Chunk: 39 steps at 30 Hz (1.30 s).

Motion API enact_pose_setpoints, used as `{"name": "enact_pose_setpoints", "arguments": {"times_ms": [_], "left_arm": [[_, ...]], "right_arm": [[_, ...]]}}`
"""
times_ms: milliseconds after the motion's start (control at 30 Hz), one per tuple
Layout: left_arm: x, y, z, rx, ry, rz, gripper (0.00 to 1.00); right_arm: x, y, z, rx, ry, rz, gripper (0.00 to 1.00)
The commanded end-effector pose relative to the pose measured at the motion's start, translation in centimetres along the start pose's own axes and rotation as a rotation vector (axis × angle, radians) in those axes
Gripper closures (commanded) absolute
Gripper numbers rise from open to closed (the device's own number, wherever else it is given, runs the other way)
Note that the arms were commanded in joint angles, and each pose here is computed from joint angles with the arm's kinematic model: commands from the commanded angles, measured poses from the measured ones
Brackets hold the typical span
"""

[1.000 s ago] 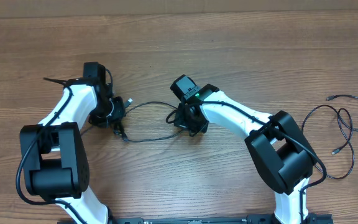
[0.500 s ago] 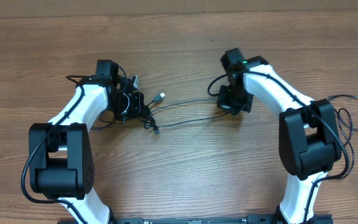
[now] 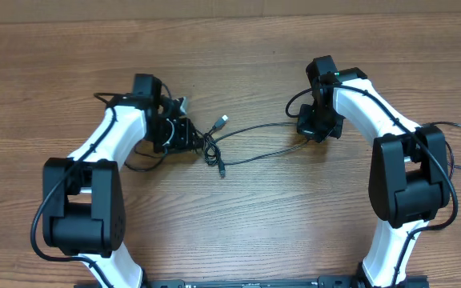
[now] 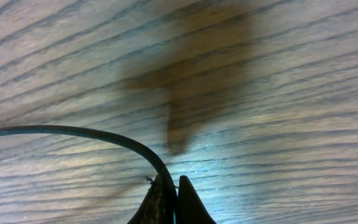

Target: Untangle cables

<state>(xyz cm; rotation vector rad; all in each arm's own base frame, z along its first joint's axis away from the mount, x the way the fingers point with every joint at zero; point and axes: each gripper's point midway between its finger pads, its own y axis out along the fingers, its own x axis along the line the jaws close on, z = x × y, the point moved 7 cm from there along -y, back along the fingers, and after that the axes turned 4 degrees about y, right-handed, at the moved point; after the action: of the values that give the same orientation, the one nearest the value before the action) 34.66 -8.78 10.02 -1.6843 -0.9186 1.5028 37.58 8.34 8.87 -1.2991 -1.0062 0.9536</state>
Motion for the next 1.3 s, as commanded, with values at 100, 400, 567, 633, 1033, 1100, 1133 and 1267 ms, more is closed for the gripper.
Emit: {"name": "enact_pose_setpoints", "arguments": {"times_ms": [100,400,567,633,1033,1100,1133,1267], "left_arm": [[-0.9,-1.5,-1.6,-0.055,-0.011,-0.132,0.62],[-0.2,-1.2,-1.7,-0.075,-0.044,-0.273,0.62],[-1.6,-0.4,-1.6,-0.075,0.001,-0.266,0.62],[-2.1,0.2,-1.3,-0.068,0.018,-0.273,0.62],[-0.5,1.7,0.5,-0.036,-0.032,-0.356,0.74],[-0.3,1.8,0.7,-0.033,-0.033,-0.361,0.74],[-0.3,1.9,0.7,-0.031,-0.034,-0.361,0.74],[0.2,1.7,0.7,-0.042,-0.037,-0.415,0.84]], "right_arm": [[0.5,-1.3,-0.4,-0.047,-0.041,-0.024,0.87],[1.6,-6.8,-0.9,-0.026,-0.095,-0.050,0.60],[3.8,-8.0,0.2,0.058,-0.209,-0.259,0.44],[4.4,-7.5,0.7,0.082,-0.220,-0.292,0.43],[8.7,-5.1,3.4,0.080,-0.341,-0.345,0.42],[9.6,-4.9,3.9,0.086,-0.357,-0.374,0.42],[10.1,-4.7,4.2,0.091,-0.357,-0.387,0.42],[12.3,-3.8,5.4,0.097,-0.384,-0.403,0.41]]}}
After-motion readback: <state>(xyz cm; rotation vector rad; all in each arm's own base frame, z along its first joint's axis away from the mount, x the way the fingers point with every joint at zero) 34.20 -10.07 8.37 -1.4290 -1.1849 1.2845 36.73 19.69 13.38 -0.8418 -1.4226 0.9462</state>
